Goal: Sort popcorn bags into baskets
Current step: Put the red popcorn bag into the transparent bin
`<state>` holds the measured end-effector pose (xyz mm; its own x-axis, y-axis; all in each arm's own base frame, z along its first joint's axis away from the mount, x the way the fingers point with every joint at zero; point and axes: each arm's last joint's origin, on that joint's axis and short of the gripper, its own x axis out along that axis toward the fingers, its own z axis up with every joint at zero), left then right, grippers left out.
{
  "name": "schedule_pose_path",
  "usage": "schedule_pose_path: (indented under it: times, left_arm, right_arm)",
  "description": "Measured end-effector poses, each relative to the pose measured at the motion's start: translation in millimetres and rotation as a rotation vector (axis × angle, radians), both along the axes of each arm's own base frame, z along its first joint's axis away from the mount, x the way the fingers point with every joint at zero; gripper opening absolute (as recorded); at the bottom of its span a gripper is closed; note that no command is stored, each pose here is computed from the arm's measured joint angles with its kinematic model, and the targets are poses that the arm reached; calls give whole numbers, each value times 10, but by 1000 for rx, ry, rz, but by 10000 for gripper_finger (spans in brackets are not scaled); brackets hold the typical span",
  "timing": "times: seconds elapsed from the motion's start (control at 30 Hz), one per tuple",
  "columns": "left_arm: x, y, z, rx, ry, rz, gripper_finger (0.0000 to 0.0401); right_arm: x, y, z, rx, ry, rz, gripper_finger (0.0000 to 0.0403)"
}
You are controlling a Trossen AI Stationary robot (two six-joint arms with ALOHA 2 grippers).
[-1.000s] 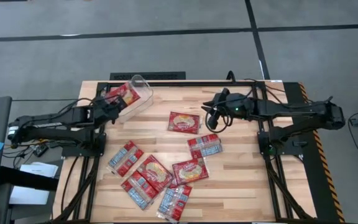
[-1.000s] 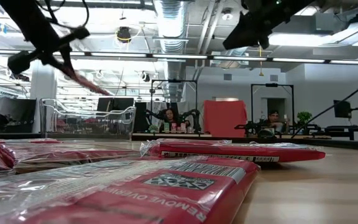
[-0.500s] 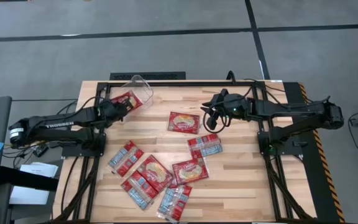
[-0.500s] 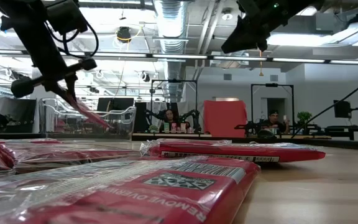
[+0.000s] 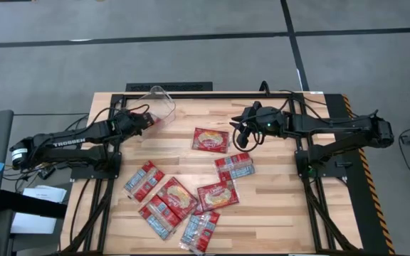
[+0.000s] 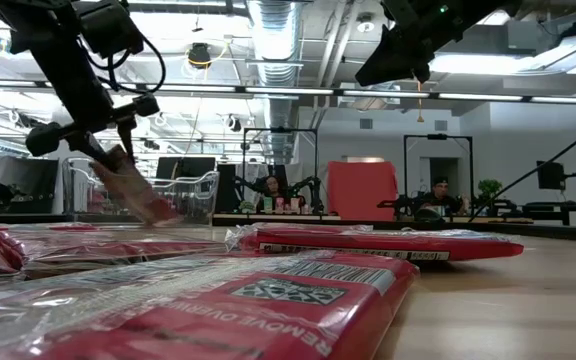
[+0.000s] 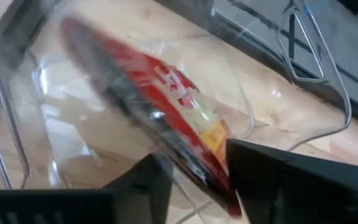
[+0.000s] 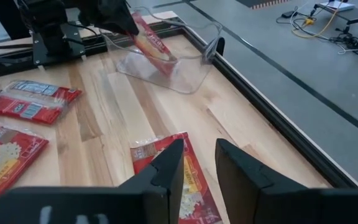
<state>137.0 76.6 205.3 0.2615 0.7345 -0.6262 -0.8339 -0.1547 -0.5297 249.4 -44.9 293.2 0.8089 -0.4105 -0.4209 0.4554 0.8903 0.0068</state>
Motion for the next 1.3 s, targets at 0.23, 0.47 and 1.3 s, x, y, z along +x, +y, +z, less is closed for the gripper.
schedule_pose_path:
  times: [0.23,0.47,1.3]
  left_arm:
    - [-66,12,145,34,24,-85,235]
    - [-168,25,389,92,-48,-87,271]
    - [-230,-102,891,85,-181,-338,270]
  right_arm:
    - [-3,-6,-14,2,13,-3,162]
    - [-12,-4,-33,6,34,-1,191]
    - [-10,-4,-99,16,93,0,187]
